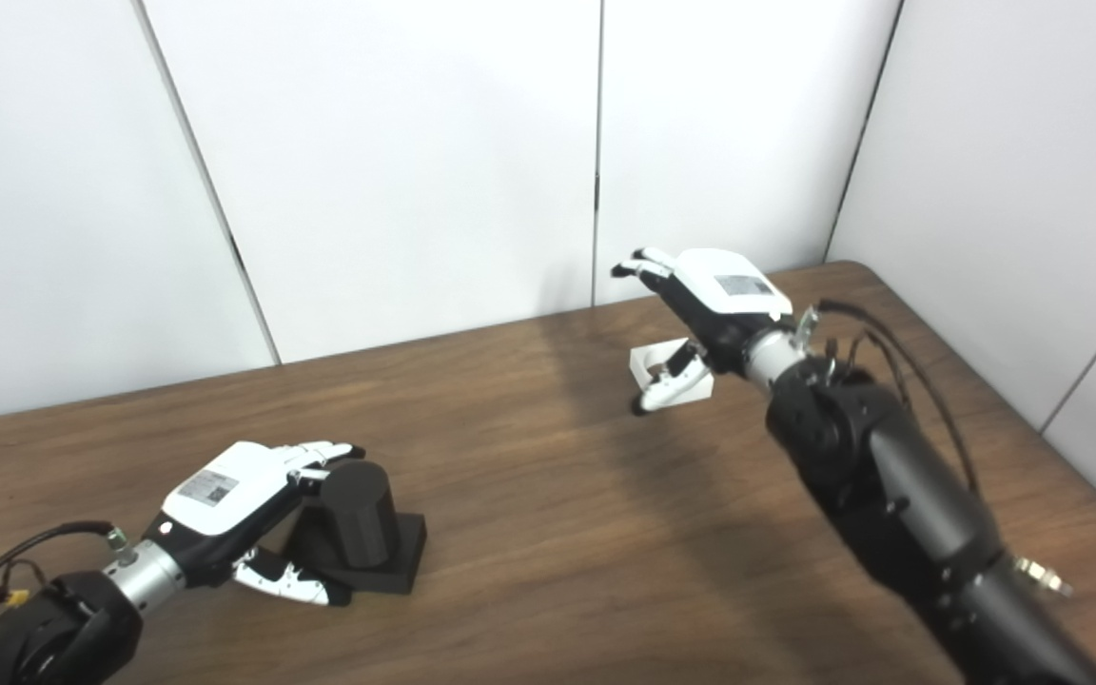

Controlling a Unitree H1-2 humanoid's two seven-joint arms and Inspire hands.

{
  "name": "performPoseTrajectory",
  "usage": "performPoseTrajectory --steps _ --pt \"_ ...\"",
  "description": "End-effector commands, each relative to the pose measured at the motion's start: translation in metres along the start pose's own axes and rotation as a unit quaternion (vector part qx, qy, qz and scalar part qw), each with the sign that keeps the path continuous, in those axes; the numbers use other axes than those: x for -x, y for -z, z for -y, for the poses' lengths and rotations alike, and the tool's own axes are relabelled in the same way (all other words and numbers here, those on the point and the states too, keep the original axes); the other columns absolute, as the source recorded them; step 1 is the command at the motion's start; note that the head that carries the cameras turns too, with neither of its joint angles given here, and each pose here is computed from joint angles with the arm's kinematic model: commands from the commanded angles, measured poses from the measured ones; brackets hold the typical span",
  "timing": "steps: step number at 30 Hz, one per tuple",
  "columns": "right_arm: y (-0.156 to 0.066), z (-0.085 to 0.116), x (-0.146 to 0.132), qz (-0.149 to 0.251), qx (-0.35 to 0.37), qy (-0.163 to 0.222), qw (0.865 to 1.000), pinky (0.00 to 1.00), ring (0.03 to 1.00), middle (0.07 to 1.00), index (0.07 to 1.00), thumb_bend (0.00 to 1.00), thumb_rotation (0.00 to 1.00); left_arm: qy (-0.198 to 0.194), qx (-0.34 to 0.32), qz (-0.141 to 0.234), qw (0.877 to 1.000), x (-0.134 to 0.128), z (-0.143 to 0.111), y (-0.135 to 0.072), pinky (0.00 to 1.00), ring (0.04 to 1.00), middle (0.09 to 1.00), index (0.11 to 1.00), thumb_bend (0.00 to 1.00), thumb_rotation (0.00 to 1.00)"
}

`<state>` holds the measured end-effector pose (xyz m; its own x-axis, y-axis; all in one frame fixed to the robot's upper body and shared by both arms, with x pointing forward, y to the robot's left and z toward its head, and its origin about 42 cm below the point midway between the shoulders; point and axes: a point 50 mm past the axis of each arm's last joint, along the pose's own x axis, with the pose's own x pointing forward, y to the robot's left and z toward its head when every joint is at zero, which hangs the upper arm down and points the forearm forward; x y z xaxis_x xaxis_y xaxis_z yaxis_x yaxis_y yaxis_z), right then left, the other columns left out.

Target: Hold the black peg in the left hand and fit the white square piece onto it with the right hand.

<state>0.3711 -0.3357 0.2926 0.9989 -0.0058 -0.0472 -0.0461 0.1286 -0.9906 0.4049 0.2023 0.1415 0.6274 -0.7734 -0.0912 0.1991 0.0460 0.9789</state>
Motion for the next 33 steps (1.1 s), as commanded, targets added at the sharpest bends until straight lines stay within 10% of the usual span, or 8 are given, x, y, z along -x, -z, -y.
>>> performPoseTrajectory --steps 1,33 --pt "0.0 0.024 -0.007 -0.011 0.029 0.027 0.999 0.88 0.983 1.0 0.901 0.93 0.13 0.132 -0.011 -0.008 0.991 0.038 0.057 0.004 0.81 0.893 0.911 0.493 0.52 0.06" --pt "0.021 0.011 -0.09 -0.075 0.07 -0.044 0.994 0.91 0.978 0.999 0.9 0.87 0.1 0.138 -0.016 -0.01 0.99 0.042 0.056 0.005 0.8 0.897 0.915 0.494 0.52 0.07"
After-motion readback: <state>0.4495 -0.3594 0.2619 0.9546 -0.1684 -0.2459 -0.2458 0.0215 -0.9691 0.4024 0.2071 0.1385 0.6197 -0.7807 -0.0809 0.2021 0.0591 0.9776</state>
